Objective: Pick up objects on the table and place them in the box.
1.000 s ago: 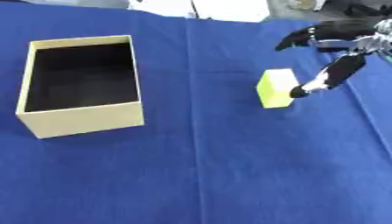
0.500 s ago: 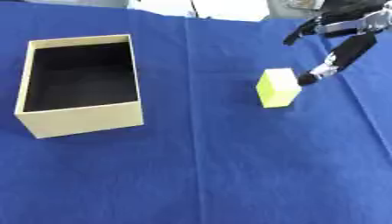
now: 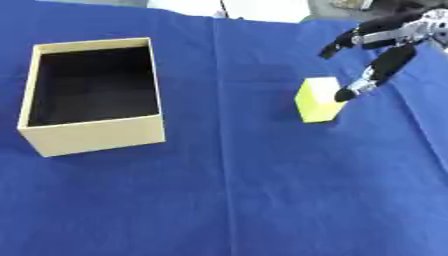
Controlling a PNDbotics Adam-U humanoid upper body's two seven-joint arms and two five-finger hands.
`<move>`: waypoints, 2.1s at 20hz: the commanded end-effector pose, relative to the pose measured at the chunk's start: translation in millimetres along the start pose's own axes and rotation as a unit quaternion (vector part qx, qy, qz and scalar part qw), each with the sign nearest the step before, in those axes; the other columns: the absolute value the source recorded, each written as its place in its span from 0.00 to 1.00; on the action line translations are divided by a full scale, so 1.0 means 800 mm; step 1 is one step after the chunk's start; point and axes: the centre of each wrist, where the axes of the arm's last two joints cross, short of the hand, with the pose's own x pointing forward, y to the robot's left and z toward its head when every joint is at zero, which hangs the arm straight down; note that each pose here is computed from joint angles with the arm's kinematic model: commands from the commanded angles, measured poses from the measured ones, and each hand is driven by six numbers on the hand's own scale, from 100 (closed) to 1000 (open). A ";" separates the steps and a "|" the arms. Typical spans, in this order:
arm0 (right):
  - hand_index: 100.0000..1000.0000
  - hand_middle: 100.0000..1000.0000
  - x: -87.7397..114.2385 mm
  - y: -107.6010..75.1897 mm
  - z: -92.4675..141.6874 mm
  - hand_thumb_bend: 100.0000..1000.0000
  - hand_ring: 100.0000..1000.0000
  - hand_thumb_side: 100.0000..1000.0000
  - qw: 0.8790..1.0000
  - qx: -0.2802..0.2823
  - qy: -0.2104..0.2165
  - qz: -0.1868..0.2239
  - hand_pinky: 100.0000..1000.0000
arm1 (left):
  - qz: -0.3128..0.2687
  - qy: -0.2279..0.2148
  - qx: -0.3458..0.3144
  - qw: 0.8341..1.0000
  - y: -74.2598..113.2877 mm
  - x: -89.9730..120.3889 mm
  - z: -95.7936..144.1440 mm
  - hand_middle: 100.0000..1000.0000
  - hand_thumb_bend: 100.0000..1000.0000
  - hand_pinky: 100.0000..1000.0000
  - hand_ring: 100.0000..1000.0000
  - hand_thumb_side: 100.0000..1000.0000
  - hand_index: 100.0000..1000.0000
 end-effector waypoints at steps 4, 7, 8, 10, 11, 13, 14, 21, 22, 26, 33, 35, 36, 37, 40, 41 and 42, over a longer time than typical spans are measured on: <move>1.00 0.89 -0.006 -0.011 0.001 0.60 0.97 0.75 1.000 0.001 0.017 0.004 0.94 | 0.001 -0.018 -0.006 1.000 0.000 0.009 -0.007 0.56 0.20 0.89 0.62 0.79 0.62; 1.00 0.87 -0.009 -0.004 -0.011 0.61 0.96 0.73 1.000 0.016 0.023 0.004 0.94 | 0.001 -0.018 -0.007 1.000 0.000 0.009 -0.007 0.56 0.19 0.89 0.62 0.79 0.62; 1.00 0.87 -0.010 -0.001 -0.013 0.61 0.96 0.72 0.999 0.020 0.024 0.005 0.94 | 0.001 -0.018 -0.007 1.000 0.000 0.009 -0.007 0.56 0.19 0.89 0.62 0.79 0.62; 1.00 0.87 -0.013 0.002 -0.015 0.61 0.96 0.70 0.999 0.022 0.024 0.005 0.93 | 0.001 -0.019 -0.007 1.000 0.000 0.009 -0.007 0.56 0.19 0.89 0.62 0.79 0.62; 1.00 0.86 -0.013 0.003 -0.016 0.62 0.95 0.67 0.999 0.022 0.023 0.005 0.93 | 0.001 -0.019 -0.007 1.000 0.000 0.009 -0.007 0.56 0.19 0.89 0.62 0.79 0.62; 1.00 0.86 -0.014 0.005 -0.018 0.62 0.95 0.66 1.000 0.022 0.022 0.005 0.92 | 0.002 -0.019 -0.009 1.000 -0.001 0.009 -0.007 0.56 0.19 0.89 0.62 0.79 0.62; 1.00 0.86 -0.013 0.006 -0.019 0.63 0.95 0.66 1.000 0.022 0.021 0.006 0.92 | 0.002 -0.019 -0.010 1.000 -0.001 0.009 -0.007 0.56 0.19 0.89 0.62 0.79 0.62; 1.00 0.81 -0.009 0.006 -0.027 0.66 0.90 0.46 1.000 0.003 0.017 0.008 0.83 | 0.002 -0.019 -0.012 1.000 -0.001 0.009 -0.007 0.56 0.18 0.89 0.62 0.79 0.62; 1.00 0.80 -0.007 0.006 -0.028 0.67 0.89 0.43 1.000 -0.002 0.016 0.009 0.82 | 0.002 -0.019 -0.012 1.000 -0.001 0.009 -0.007 0.56 0.18 0.89 0.62 0.79 0.62; 0.95 0.76 -0.005 0.006 -0.031 0.62 0.84 0.40 1.000 -0.017 0.015 0.004 0.74 | 0.003 -0.019 -0.013 1.000 -0.001 0.009 -0.007 0.56 0.18 0.89 0.62 0.79 0.62; 0.73 0.71 -0.005 0.005 -0.026 0.36 0.78 0.39 0.998 -0.060 0.020 -0.028 0.64 | 0.002 -0.018 -0.014 1.000 -0.001 0.009 -0.007 0.56 0.19 0.89 0.62 0.79 0.62; 0.72 0.71 -0.004 0.003 -0.023 0.32 0.77 0.35 0.997 -0.072 0.021 -0.034 0.63 | 0.002 -0.018 -0.015 1.000 -0.001 0.009 -0.007 0.56 0.19 0.89 0.62 0.79 0.62; 0.70 0.70 -0.004 0.002 -0.021 0.29 0.76 0.30 0.996 -0.077 0.021 -0.035 0.62 | 0.002 -0.018 -0.015 1.000 -0.001 0.009 -0.007 0.56 0.19 0.89 0.62 0.79 0.61; 0.66 0.69 -0.003 0.001 -0.019 0.28 0.75 0.20 0.996 -0.082 0.022 -0.037 0.60 | 0.002 -0.018 -0.015 1.000 -0.001 0.009 -0.008 0.56 0.19 0.89 0.62 0.79 0.61; 0.60 0.65 -0.003 0.000 -0.018 0.19 0.71 0.00 0.994 -0.092 0.032 -0.046 0.55 | 0.003 -0.019 -0.016 1.000 -0.002 0.010 -0.008 0.56 0.18 0.89 0.62 0.79 0.61; 0.58 0.65 -0.004 0.000 -0.019 0.18 0.71 0.00 0.994 -0.095 0.035 -0.051 0.55 | 0.003 -0.018 -0.017 1.000 -0.002 0.009 -0.008 0.56 0.18 0.89 0.62 0.79 0.61; 0.58 0.64 -0.004 0.000 -0.019 0.17 0.71 0.00 0.993 -0.098 0.037 -0.056 0.55 | 0.003 -0.018 -0.017 1.000 -0.002 0.009 -0.008 0.56 0.18 0.89 0.62 0.79 0.61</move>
